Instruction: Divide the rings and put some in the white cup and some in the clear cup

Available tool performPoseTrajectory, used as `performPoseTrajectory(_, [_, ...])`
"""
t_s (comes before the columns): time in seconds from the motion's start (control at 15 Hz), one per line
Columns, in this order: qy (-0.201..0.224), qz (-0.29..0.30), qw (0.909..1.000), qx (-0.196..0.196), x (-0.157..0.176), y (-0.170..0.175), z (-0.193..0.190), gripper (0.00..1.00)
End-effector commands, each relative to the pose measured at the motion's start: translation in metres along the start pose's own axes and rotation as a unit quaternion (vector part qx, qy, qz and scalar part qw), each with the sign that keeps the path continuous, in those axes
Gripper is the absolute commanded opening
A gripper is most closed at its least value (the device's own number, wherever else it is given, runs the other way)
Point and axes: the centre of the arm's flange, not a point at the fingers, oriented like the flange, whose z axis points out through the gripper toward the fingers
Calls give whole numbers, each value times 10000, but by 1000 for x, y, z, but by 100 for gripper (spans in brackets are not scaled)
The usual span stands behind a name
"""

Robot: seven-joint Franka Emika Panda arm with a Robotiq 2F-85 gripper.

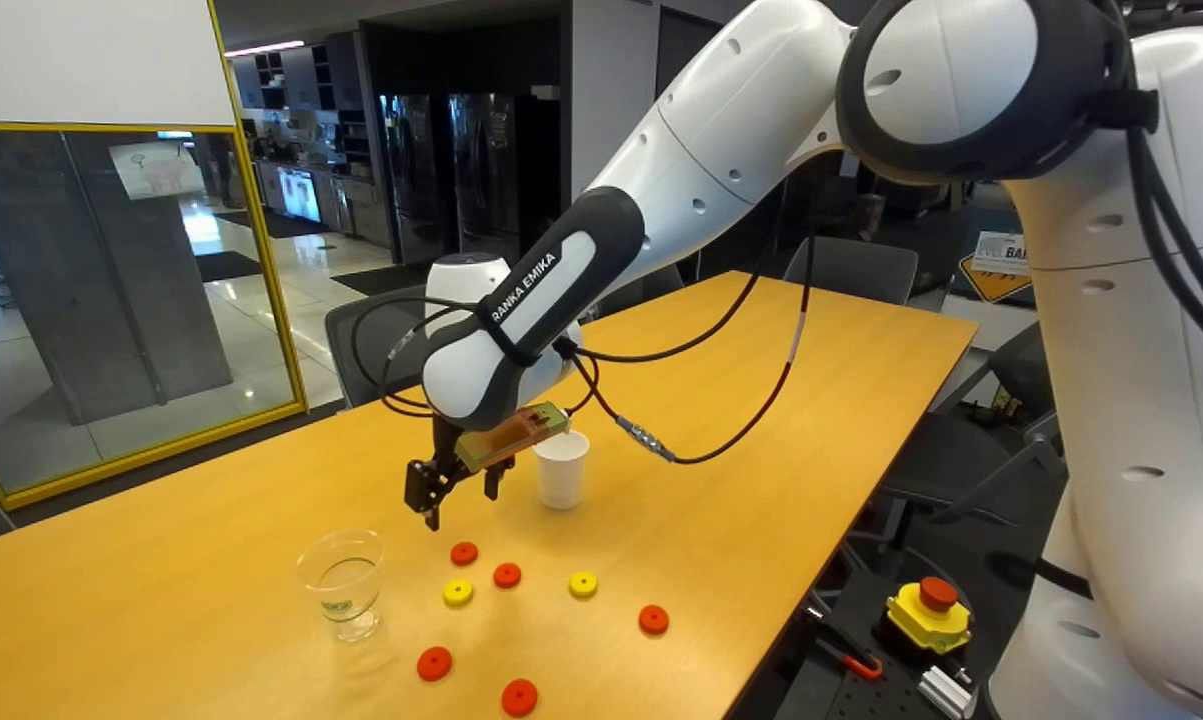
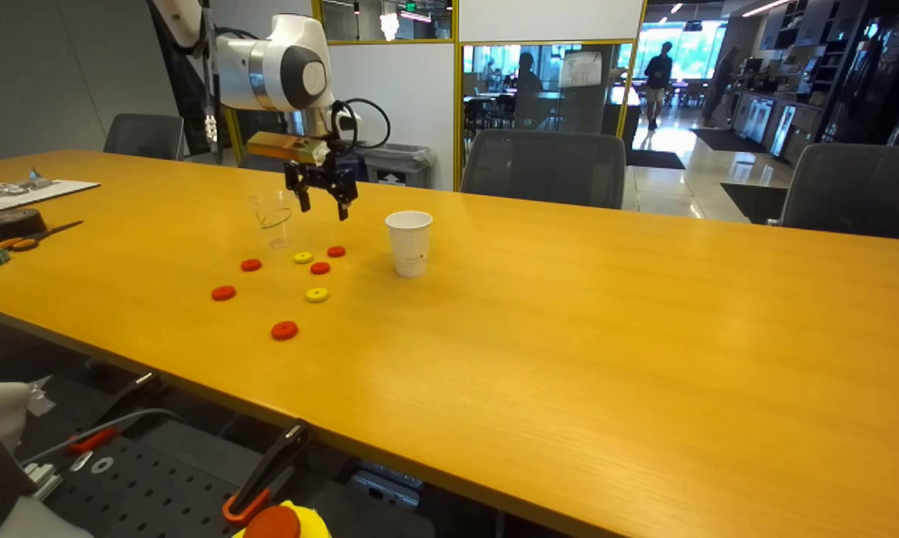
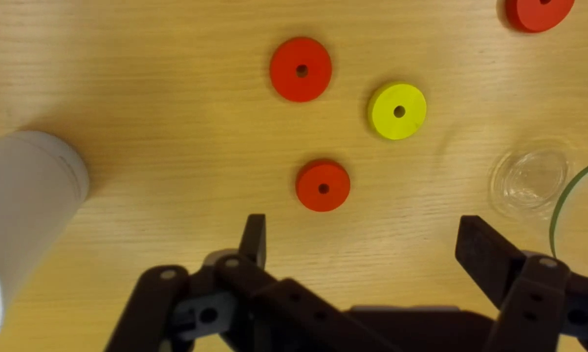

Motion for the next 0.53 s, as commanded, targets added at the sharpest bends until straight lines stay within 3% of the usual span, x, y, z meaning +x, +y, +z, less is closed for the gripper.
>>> performPoseTrajectory(0.0, [139,300,9994,50,11,-9,17,100])
performPoseTrajectory(0.47, [133,674,9976,-106,18,-5,47,100])
